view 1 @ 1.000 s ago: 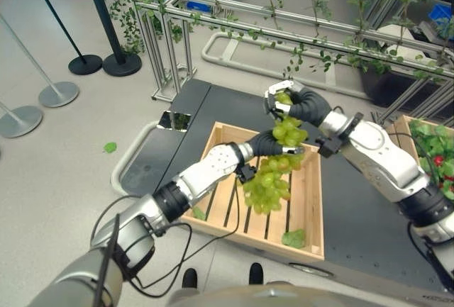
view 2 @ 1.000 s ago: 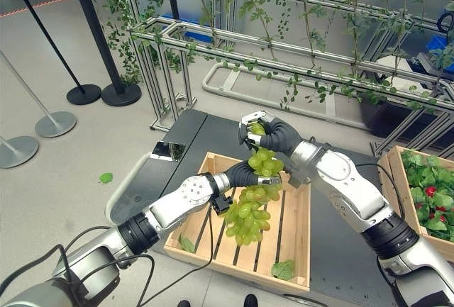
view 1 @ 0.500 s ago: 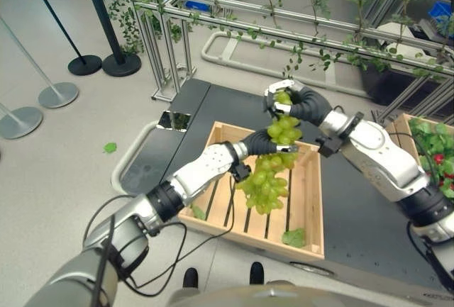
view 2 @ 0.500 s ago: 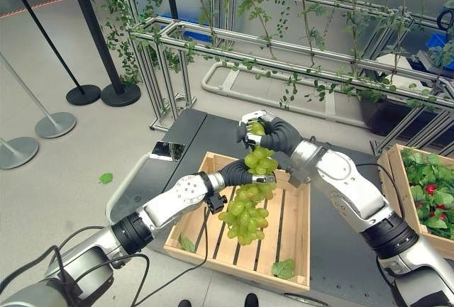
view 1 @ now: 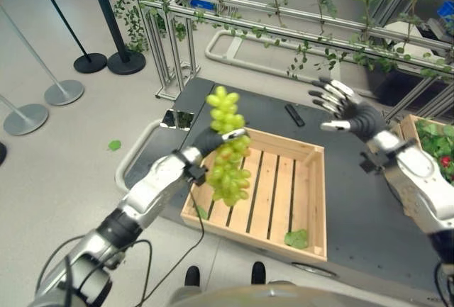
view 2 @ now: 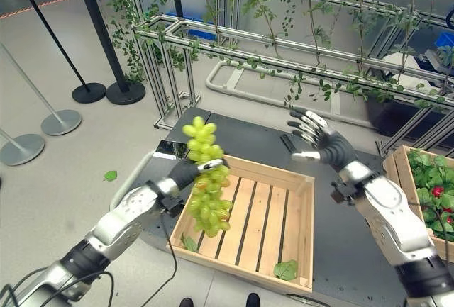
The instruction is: Pick up the fruits from the basket on one side to the basket on the other side
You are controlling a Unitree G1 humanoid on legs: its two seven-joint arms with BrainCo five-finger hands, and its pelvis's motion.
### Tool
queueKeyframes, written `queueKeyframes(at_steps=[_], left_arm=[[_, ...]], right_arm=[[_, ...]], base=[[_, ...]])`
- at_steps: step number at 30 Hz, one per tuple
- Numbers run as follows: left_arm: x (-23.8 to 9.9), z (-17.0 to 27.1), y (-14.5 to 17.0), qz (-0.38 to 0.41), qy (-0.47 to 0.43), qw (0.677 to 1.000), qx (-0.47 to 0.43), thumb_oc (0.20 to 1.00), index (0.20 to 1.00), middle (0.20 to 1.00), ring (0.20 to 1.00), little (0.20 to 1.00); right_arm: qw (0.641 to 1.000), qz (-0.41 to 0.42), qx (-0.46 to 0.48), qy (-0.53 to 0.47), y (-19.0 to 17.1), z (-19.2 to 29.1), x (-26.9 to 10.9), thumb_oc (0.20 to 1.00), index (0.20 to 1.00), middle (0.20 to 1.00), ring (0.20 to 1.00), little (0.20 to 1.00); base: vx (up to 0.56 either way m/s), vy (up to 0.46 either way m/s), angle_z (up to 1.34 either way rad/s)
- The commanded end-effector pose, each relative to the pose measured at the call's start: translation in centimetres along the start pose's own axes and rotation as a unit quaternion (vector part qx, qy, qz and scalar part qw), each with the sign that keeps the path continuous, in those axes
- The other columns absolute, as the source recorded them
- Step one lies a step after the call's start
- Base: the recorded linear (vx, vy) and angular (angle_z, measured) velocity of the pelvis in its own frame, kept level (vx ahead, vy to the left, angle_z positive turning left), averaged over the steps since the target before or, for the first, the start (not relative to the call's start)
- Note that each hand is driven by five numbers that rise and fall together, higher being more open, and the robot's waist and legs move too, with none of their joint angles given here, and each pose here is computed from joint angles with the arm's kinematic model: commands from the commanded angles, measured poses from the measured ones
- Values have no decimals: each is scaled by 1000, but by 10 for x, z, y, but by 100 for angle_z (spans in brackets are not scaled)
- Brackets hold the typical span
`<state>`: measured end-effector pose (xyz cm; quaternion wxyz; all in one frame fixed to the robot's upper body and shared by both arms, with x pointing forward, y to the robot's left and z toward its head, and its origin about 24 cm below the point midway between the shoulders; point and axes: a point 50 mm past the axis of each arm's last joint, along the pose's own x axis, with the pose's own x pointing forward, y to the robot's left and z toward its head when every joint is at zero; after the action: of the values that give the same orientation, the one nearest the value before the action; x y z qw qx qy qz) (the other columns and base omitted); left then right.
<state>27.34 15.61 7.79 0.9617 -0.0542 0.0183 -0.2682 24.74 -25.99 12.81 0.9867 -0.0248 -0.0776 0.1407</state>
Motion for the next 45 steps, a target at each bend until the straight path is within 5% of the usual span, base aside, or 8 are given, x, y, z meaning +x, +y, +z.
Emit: queueKeyframes(at_steps=[1, 10, 18, 28, 45], left_arm=[[-6, 39, 9, 14, -112, 994, -9, 200, 200, 200, 200, 200], [-54, 31, 45, 154, -144, 978, -3, 200, 200, 200, 200, 200], [-90, 40, 63, 299, -212, 930, 37, 200, 200, 200, 200, 200], [-85, 77, 61, 299, -249, 902, 187, 200, 200, 200, 200, 200], [-82, 66, 54, 323, -258, 900, 140, 200, 200, 200, 200, 200]], right_arm=[[994, -50, 3, -93, -13, 23, -5, 1000, 1000, 1000, 1000, 1000], [981, -181, 39, -58, -20, -24, -34, 1000, 1000, 1000, 1000, 1000], [966, -249, 36, -54, -10, -42, -34, 1000, 1000, 1000, 1000, 1000], [968, -238, 45, -62, 4, -44, -25, 1000, 1000, 1000, 1000, 1000], [964, -264, 0, -28, -20, -44, -56, 1000, 1000, 1000, 1000, 1000]], base=[[0, 0, 0], [20, 24, -2], [15, 66, -16], [-199, 125, -42], [-314, -247, -23]])
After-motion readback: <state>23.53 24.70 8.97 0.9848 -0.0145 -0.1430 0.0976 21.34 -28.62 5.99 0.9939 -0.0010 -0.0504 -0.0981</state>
